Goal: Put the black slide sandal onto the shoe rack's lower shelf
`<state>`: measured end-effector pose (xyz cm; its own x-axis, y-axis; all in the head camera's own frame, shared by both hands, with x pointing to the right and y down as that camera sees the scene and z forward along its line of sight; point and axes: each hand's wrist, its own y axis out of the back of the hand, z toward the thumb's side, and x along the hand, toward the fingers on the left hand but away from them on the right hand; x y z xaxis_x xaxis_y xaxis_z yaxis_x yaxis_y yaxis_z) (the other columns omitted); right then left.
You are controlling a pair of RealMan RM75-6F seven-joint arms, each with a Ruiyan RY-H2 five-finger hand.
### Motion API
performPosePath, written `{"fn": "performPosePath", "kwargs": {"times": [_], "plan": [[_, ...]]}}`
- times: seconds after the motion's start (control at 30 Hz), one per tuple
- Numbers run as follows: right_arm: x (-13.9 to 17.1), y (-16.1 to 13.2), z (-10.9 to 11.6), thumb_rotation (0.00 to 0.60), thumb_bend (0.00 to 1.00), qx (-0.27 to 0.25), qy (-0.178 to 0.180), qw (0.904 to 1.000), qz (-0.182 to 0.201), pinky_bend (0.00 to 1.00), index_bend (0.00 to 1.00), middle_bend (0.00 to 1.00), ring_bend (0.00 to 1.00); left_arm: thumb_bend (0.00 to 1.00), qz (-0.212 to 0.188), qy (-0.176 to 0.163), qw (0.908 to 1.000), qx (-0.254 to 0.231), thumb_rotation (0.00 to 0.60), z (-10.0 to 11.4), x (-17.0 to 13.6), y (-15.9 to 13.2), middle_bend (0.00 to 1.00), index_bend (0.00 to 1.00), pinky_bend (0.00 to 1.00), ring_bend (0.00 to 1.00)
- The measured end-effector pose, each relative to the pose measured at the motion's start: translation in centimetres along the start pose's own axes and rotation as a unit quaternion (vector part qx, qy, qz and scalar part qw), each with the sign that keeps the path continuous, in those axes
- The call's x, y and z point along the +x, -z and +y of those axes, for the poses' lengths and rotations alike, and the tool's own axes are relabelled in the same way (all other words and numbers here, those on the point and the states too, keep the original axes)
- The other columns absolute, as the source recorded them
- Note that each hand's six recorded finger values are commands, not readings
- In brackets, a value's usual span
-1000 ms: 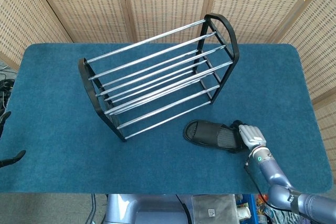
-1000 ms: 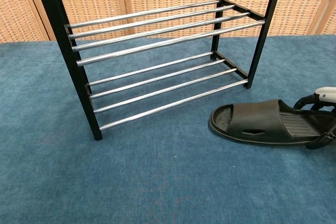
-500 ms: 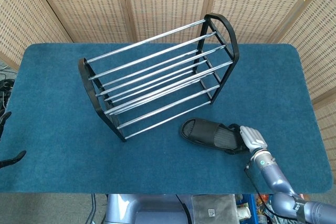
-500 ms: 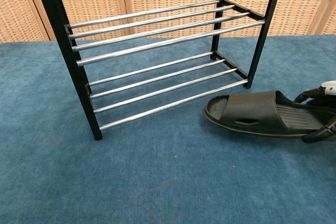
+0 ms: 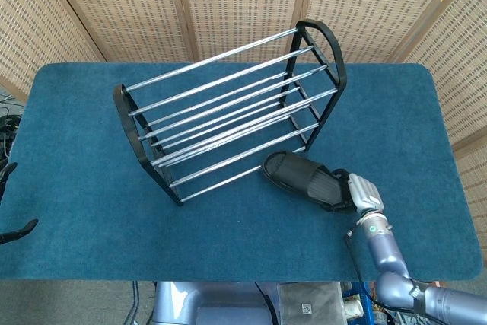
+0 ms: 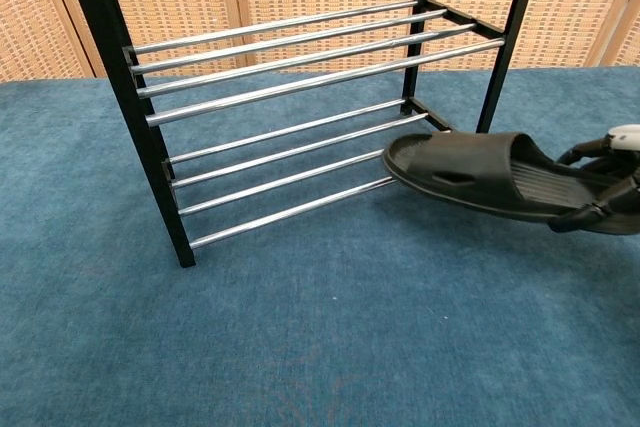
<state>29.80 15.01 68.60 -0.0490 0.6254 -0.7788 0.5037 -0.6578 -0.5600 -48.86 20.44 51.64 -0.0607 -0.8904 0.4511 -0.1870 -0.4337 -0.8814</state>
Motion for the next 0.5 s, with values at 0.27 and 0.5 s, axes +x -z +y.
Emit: {"fn": "performPosePath", "kwargs": {"times": [0.27,0.5], "plan": [[-0.3,-5.3,-0.8,0.600,0.35,-0.013,0.031,0.9987,-0.039,0.65,0.63,0.65,0.61,0.21,0.002,0.004,0.9999,-0.012,0.600,0.2,0.1,0.5,0.00,0.00,0.00,0.00],[-0.3,-8.8,-2.7,0.600,0.39,-0.018,0.028,0.9979,-0.055,0.65,0.63,0.66,0.63,0.21,0.002,0.009,0.9998,-0.020,0.600,0.4,0.4,0.8,0.00,0.00,0.00,0.00]]}}
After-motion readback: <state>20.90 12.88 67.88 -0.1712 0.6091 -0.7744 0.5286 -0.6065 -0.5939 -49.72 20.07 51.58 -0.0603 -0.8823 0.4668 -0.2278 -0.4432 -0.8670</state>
